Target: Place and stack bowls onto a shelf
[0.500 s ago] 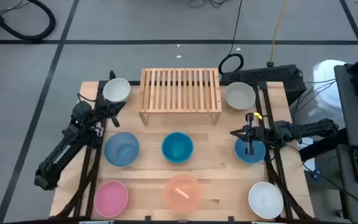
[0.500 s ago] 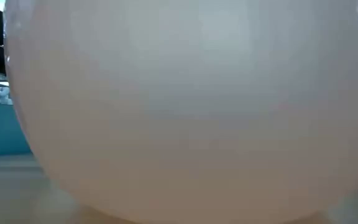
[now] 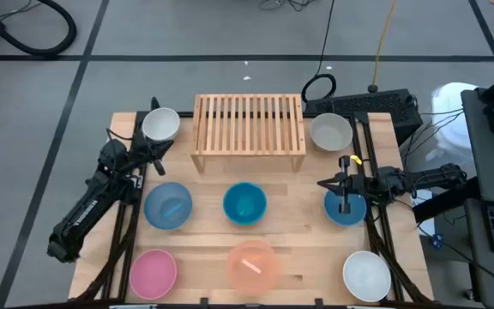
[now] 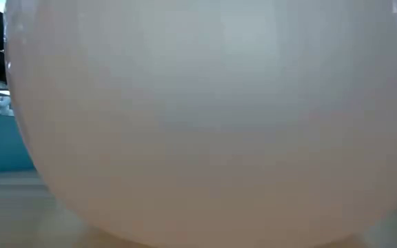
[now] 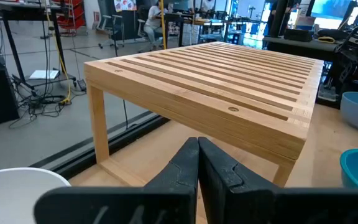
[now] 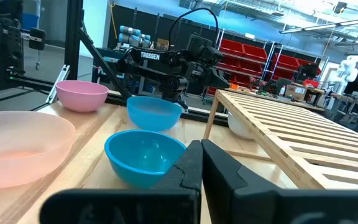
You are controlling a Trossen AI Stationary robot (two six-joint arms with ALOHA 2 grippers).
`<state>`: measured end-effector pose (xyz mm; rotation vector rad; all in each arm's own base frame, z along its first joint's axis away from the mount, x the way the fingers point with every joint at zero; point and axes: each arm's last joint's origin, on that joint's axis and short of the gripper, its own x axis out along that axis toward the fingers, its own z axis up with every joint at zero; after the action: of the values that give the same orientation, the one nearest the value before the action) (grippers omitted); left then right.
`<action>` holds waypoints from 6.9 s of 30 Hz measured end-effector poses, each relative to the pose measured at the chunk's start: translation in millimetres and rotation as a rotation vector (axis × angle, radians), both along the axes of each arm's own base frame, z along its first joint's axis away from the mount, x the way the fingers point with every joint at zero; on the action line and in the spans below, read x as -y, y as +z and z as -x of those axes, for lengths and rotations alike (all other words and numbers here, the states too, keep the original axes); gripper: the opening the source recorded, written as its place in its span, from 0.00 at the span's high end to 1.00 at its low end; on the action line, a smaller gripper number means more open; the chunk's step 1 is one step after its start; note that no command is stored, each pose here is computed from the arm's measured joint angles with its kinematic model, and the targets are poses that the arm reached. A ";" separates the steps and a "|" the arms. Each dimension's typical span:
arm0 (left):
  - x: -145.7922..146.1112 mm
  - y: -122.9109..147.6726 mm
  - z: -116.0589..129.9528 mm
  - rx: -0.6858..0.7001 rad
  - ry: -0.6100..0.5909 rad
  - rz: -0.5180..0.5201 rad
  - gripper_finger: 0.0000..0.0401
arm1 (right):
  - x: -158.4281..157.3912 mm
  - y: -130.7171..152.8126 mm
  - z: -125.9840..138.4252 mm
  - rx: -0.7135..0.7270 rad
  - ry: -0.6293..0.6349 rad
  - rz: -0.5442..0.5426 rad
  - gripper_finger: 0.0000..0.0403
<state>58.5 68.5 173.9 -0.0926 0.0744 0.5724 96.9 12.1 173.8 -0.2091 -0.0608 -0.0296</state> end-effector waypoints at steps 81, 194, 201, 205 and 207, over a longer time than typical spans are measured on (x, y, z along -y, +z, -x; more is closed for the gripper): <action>17.0 60.3 12.1 0.285 0.052 0.238 0.98 | 0.0 0.6 0.0 0.008 0.002 -0.028 1.00; 31.9 81.8 -113.8 -1.227 -0.289 0.601 0.84 | 2.4 42.4 12.7 0.460 0.050 -0.255 1.00; 47.7 82.5 -118.9 -1.039 -0.030 1.015 0.84 | 2.4 42.4 12.8 0.461 0.050 -0.255 1.00; 70.6 83.1 -123.9 -0.980 0.046 1.129 0.84 | 2.4 42.4 12.8 0.461 0.051 -0.256 1.00; 84.0 84.1 -127.9 -0.948 0.022 1.139 0.84 | 2.4 42.5 12.8 0.462 0.050 -0.256 1.00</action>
<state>186.3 -15.4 258.0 -0.9240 1.3253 0.4931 84.1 9.6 216.3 0.0587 -0.5197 -0.0347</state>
